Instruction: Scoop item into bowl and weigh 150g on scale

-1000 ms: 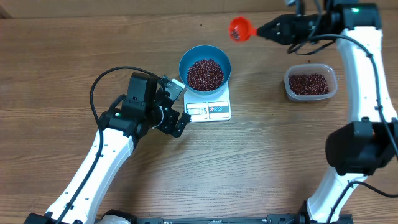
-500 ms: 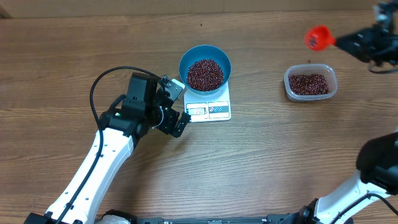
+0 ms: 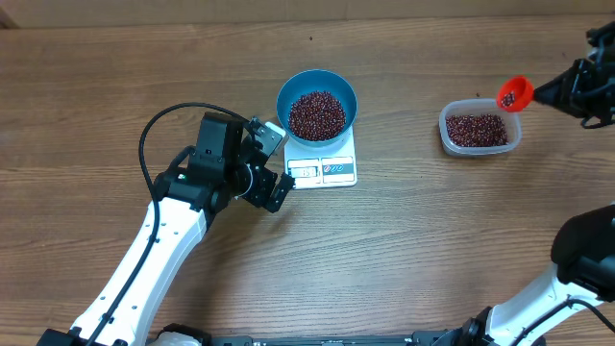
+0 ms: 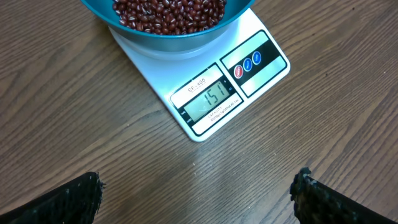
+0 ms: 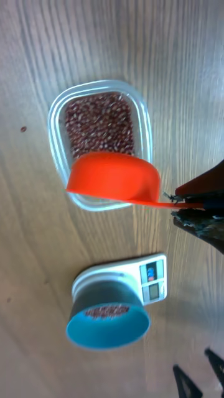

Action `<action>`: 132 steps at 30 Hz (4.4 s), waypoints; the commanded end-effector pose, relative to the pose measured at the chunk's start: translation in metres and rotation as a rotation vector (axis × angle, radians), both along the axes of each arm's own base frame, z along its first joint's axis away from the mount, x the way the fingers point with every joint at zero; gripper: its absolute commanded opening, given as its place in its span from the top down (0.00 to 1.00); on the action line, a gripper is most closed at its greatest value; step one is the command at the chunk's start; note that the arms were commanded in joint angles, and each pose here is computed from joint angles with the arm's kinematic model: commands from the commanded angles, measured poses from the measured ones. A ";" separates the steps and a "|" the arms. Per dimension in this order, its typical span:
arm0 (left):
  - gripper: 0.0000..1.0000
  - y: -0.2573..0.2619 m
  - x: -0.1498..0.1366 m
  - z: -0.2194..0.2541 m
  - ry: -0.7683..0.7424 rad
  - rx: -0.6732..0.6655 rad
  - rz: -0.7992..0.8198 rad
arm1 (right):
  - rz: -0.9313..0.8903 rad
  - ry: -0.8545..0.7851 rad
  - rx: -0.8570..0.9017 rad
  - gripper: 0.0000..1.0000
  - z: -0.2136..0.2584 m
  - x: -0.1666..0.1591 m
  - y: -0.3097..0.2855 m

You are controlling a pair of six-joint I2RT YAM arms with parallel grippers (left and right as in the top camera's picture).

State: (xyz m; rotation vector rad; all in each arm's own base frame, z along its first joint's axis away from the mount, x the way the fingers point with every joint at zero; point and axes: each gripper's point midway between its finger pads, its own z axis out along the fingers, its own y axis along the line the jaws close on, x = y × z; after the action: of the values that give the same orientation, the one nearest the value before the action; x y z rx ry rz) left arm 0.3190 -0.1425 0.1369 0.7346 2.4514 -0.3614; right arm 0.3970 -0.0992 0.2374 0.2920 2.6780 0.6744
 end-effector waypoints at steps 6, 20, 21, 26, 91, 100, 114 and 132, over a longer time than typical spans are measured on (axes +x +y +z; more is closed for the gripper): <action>0.01 0.000 0.000 -0.003 0.012 -0.003 0.007 | -0.023 0.089 -0.193 0.96 -0.029 0.004 0.001; 0.00 0.000 0.000 -0.003 0.012 -0.003 0.007 | 0.053 0.114 -0.449 0.96 -0.037 0.018 0.020; 0.00 0.000 0.000 -0.003 0.012 -0.003 0.007 | 0.049 0.120 -0.463 0.96 -0.038 0.017 0.018; 0.00 0.000 0.000 -0.003 0.012 -0.003 0.007 | 0.062 0.164 -0.607 0.96 -0.038 0.012 0.008; 0.00 0.000 0.000 -0.003 0.012 -0.003 0.007 | 0.779 -0.280 -0.325 0.96 -0.019 0.048 0.323; 0.01 0.000 0.000 -0.003 0.012 -0.003 0.007 | 0.782 -0.230 -0.385 0.96 -0.046 0.055 0.323; 0.01 0.000 0.000 -0.003 0.012 -0.003 0.007 | 0.782 -0.203 -0.402 0.96 -0.067 0.064 0.324; 0.00 0.000 0.000 -0.003 0.012 -0.003 0.007 | 0.801 -0.181 -0.403 0.96 -0.083 0.063 0.333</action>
State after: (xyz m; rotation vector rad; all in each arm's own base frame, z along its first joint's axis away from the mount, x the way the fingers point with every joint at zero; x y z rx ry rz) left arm 0.3190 -0.1425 0.1369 0.7346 2.4514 -0.3614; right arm 0.4569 0.2310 0.1588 -0.9315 2.6154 0.3125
